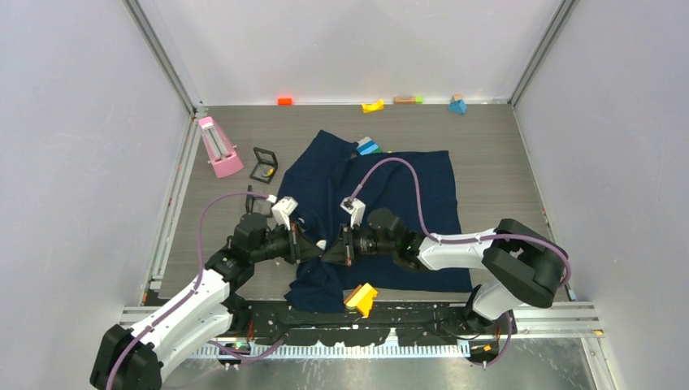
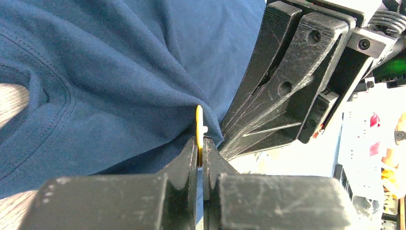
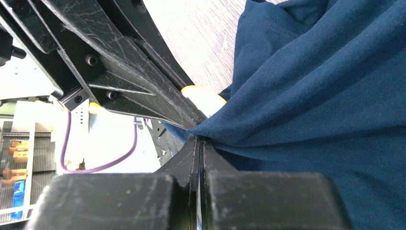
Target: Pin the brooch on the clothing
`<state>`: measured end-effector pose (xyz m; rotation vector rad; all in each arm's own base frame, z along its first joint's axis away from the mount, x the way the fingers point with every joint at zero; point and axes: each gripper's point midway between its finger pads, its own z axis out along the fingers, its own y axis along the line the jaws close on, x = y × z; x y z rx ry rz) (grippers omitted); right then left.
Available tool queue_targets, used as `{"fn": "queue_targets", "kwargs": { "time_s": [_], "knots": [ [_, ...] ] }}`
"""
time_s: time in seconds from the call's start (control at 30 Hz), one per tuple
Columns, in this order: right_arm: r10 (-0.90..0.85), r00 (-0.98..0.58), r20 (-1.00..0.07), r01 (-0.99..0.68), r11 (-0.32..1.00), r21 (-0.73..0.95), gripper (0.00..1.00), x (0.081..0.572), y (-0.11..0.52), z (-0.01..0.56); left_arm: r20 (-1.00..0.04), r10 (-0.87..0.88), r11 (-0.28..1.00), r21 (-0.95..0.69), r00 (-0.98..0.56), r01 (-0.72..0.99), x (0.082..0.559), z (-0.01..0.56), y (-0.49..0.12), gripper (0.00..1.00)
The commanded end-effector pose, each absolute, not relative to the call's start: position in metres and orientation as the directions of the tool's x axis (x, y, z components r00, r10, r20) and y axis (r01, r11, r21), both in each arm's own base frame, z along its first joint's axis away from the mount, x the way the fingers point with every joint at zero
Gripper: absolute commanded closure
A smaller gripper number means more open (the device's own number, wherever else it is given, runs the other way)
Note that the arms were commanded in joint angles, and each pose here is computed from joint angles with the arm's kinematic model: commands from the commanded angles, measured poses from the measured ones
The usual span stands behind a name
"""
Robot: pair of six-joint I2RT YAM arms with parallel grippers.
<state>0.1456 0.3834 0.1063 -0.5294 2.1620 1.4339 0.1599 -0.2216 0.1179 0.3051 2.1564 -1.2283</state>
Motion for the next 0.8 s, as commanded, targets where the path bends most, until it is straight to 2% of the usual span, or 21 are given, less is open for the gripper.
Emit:
{"fn": "queue_targets", "kwargs": {
  "time_s": [0.0, 0.37, 0.5, 0.6, 0.67, 0.7, 0.73, 0.77],
  "knots": [
    [-0.007, -0.804, -0.594, -0.551, 0.382, 0.742, 0.99, 0.164, 0.397, 0.117, -0.7, -0.042, 0.242, -0.699, -0.713, 0.673, 0.129, 0.183, -0.249, 1.0],
    [-0.046, -0.867, -0.495, -0.465, 0.431, 0.773, 0.99, 0.17, 0.403, 0.103, -0.703, -0.039, 0.212, -0.7, -0.71, 0.682, 0.125, 0.184, -0.25, 1.0],
    [-0.042, -0.864, -0.501, -0.472, 0.411, 0.78, 0.99, 0.17, 0.404, 0.106, -0.7, -0.041, 0.223, -0.702, -0.713, 0.677, 0.126, 0.183, -0.249, 1.0],
    [-0.033, -0.854, -0.519, -0.489, 0.391, 0.78, 0.99, 0.169, 0.401, 0.115, -0.686, -0.045, 0.281, -0.707, -0.726, 0.65, 0.132, 0.178, -0.247, 1.0],
    [-0.032, -0.837, -0.546, -0.515, 0.383, 0.767, 0.9, 0.169, 0.395, 0.122, -0.682, -0.048, 0.322, -0.702, -0.729, 0.635, 0.137, 0.179, -0.245, 1.0],
    [-0.026, -0.83, -0.558, -0.524, 0.383, 0.761, 0.79, 0.169, 0.39, 0.128, -0.675, -0.05, 0.344, -0.703, -0.736, 0.622, 0.139, 0.179, -0.243, 1.0],
    [-0.029, -0.818, -0.575, -0.54, 0.384, 0.749, 0.74, 0.169, 0.387, 0.129, -0.664, -0.051, 0.364, -0.708, -0.746, 0.605, 0.141, 0.179, -0.242, 1.0],
    [-0.027, -0.81, -0.586, -0.55, 0.383, 0.742, 0.64, 0.166, 0.38, 0.135, -0.649, -0.051, 0.382, -0.715, -0.759, 0.585, 0.142, 0.18, -0.241, 1.0]
  ]
}}
